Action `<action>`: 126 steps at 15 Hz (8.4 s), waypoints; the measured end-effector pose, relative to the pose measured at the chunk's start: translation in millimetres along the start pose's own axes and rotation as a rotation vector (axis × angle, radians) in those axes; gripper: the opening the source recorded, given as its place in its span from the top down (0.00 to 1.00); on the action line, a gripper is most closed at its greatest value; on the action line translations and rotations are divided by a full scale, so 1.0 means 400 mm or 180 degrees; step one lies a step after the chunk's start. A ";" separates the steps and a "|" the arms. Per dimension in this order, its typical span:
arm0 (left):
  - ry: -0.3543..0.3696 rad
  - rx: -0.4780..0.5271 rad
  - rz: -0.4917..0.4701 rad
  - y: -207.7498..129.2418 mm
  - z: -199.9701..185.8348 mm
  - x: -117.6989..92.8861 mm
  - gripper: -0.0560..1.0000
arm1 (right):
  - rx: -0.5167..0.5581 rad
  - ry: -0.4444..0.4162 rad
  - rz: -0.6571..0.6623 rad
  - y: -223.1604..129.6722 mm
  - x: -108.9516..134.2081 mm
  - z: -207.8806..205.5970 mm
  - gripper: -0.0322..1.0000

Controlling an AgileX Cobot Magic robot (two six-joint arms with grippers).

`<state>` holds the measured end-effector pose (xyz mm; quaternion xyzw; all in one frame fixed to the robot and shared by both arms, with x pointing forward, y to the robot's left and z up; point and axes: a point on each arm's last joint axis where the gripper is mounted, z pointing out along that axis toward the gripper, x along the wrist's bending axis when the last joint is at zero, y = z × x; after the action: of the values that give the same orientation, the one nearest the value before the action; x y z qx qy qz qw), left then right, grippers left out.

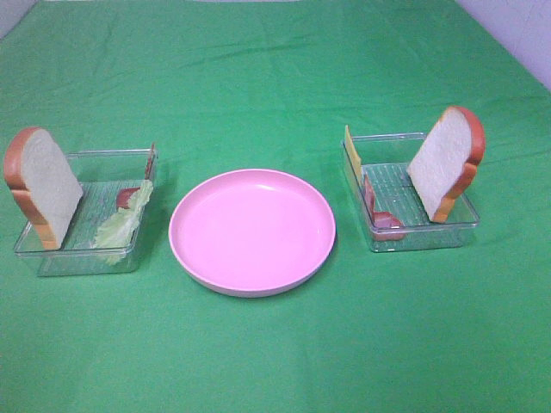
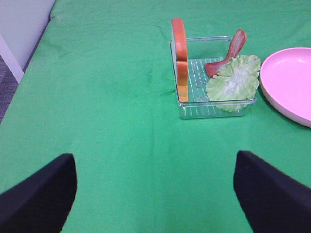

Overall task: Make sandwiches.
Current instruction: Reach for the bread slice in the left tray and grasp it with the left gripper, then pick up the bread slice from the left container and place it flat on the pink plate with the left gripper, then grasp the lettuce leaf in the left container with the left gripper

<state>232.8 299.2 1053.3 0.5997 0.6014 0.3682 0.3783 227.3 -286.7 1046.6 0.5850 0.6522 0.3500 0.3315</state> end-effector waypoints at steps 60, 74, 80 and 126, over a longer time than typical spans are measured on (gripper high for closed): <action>-0.0077 0.2255 -0.0313 0.263 0.936 -0.061 0.44 | -0.0006 0.0038 0.0016 0.000 0.003 0.000 0.22; -0.0203 0.1888 -0.0548 0.348 0.859 -0.071 0.75 | -0.0006 0.0038 0.0016 0.000 0.003 0.000 0.22; -0.0918 0.1176 -0.0797 0.480 0.703 -0.114 0.75 | -0.0006 0.0041 0.0017 0.000 0.003 0.000 0.22; -0.1080 0.2562 -0.0174 0.267 0.817 -0.350 0.28 | -0.0006 0.0041 0.0017 0.000 0.003 0.000 0.22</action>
<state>572.4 156.8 1006.2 0.7352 0.6420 -0.0094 0.2175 227.2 -285.5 1046.8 0.5842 0.6524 0.3552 0.3270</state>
